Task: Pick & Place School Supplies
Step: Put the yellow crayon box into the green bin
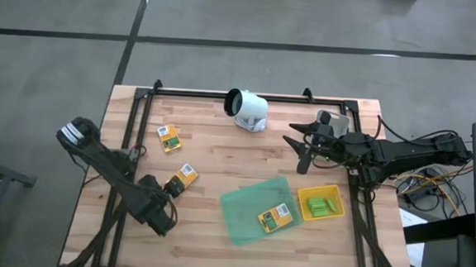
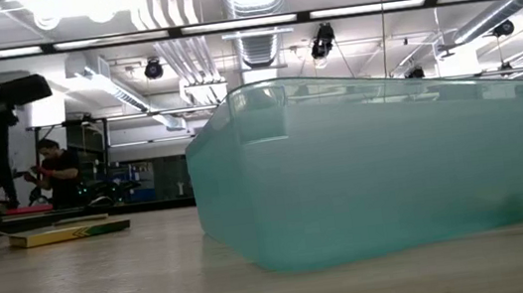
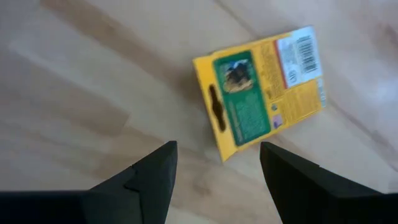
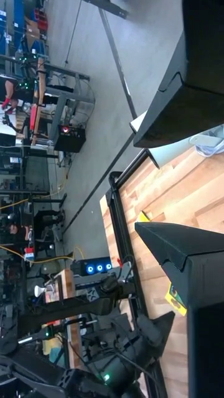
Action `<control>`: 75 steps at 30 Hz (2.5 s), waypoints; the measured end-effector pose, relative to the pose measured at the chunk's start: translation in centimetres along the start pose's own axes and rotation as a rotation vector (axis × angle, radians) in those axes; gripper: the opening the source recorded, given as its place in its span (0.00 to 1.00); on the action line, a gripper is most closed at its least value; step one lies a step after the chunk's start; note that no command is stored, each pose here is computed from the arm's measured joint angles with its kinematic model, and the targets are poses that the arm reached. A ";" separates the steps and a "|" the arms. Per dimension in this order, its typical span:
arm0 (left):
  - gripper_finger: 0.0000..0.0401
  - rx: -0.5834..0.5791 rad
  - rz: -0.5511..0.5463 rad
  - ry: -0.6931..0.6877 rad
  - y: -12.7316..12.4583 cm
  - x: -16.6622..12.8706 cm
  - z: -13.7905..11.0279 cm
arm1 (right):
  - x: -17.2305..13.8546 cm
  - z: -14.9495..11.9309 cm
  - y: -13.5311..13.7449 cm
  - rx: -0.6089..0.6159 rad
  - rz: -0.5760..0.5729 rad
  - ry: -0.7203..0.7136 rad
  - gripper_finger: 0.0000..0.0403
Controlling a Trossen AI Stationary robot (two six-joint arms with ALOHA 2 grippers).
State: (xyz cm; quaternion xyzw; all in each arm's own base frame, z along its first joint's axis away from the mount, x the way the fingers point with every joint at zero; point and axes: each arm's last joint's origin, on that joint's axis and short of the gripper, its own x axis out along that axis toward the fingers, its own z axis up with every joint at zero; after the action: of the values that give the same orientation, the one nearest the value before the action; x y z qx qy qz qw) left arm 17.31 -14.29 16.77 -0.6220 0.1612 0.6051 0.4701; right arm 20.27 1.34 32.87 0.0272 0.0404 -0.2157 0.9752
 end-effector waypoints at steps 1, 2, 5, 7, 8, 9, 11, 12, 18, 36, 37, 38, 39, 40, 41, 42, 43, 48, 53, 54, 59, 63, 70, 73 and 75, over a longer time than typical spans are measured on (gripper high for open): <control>0.59 0.010 -0.010 -0.010 0.1 0.2 0.1 | 0.0 0.0 0.0 0.001 0.000 0.000 0.50; 0.58 0.016 -0.018 -0.021 0.2 0.4 0.2 | 0.0 0.0 0.0 0.002 0.000 0.000 0.50; 0.55 0.003 -0.024 -0.021 0.5 1.1 0.4 | 0.0 0.0 0.0 0.000 0.000 0.000 0.50; 0.52 -0.009 -0.026 -0.011 0.8 1.7 0.5 | 0.0 0.0 0.0 0.002 0.000 0.000 0.50; 0.51 -0.011 -0.027 -0.008 0.9 1.9 0.6 | 0.0 0.0 0.0 0.001 0.000 0.000 0.50; 0.49 -0.013 -0.034 -0.006 1.1 2.3 0.7 | 0.0 0.0 0.0 0.000 0.000 0.000 0.50; 0.47 -0.017 -0.058 -0.001 1.4 2.9 0.9 | 0.0 0.0 0.0 0.002 -0.001 0.000 0.50; 0.47 -0.019 -0.070 0.005 1.4 3.1 1.0 | 0.0 0.0 0.0 0.002 0.000 0.000 0.50; 0.45 -0.026 -0.136 0.017 1.7 3.9 1.4 | 0.0 0.0 0.0 0.000 0.000 0.000 0.50; 0.15 -0.022 -0.116 0.026 1.8 3.9 1.7 | 0.0 0.0 0.0 0.002 0.000 0.000 0.50; 0.14 -0.021 -0.118 0.026 1.8 3.9 1.7 | 0.0 0.0 0.0 0.000 0.000 0.000 0.50; 0.12 -0.022 -0.120 0.025 1.8 3.9 1.7 | 0.0 0.0 0.0 0.000 0.000 0.000 0.50; 0.11 -0.021 -0.121 0.025 1.8 3.9 1.7 | 0.0 0.0 0.0 0.002 0.000 0.000 0.50; 0.10 -0.021 -0.124 0.025 1.8 3.9 1.7 | 0.0 0.0 0.0 0.002 0.000 0.000 0.50; 0.08 -0.022 -0.127 0.024 1.8 3.9 1.7 | 0.0 0.0 0.0 0.002 0.000 0.000 0.50; 0.07 -0.022 -0.131 0.024 1.8 3.9 1.7 | 0.0 0.0 0.0 0.000 0.000 0.000 0.50; 0.05 -0.023 -0.136 0.024 1.7 3.9 1.7 | 0.0 0.0 0.0 0.001 0.000 0.000 0.50; 0.02 -0.023 -0.166 0.020 1.6 3.8 1.7 | 0.0 0.0 0.0 0.001 0.000 0.000 0.50; 0.01 -0.023 -0.199 0.041 1.3 3.3 1.7 | 0.0 0.0 0.0 0.002 0.000 0.000 0.50; 0.01 -0.024 -0.207 0.050 1.2 3.1 1.7 | 0.0 0.0 0.0 0.002 0.000 0.000 0.50; 0.01 0.019 -0.259 0.048 0.6 1.9 2.0 | 0.0 0.0 0.0 0.002 -0.001 0.000 0.50; 0.01 0.072 -0.295 0.026 -0.1 0.5 2.4 | 0.0 0.0 0.0 0.002 0.000 0.000 0.50; 0.01 0.214 -0.478 -0.090 -2.1 -2.4 2.5 | 0.0 0.0 0.0 0.000 0.000 0.000 0.50; 0.01 0.290 -0.588 -0.139 -3.3 -3.7 2.1 | 0.0 0.0 0.0 0.002 0.000 -0.001 0.50; 0.01 0.331 -0.635 -0.171 -4.2 -4.5 1.9 | 0.0 0.0 0.0 0.001 -0.001 0.000 0.50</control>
State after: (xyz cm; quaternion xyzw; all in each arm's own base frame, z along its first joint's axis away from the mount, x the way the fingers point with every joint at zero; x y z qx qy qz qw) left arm 18.41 -12.34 22.83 -0.5036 0.0157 0.4445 0.7406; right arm 20.26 1.33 32.88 0.0274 0.0402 -0.2160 0.9752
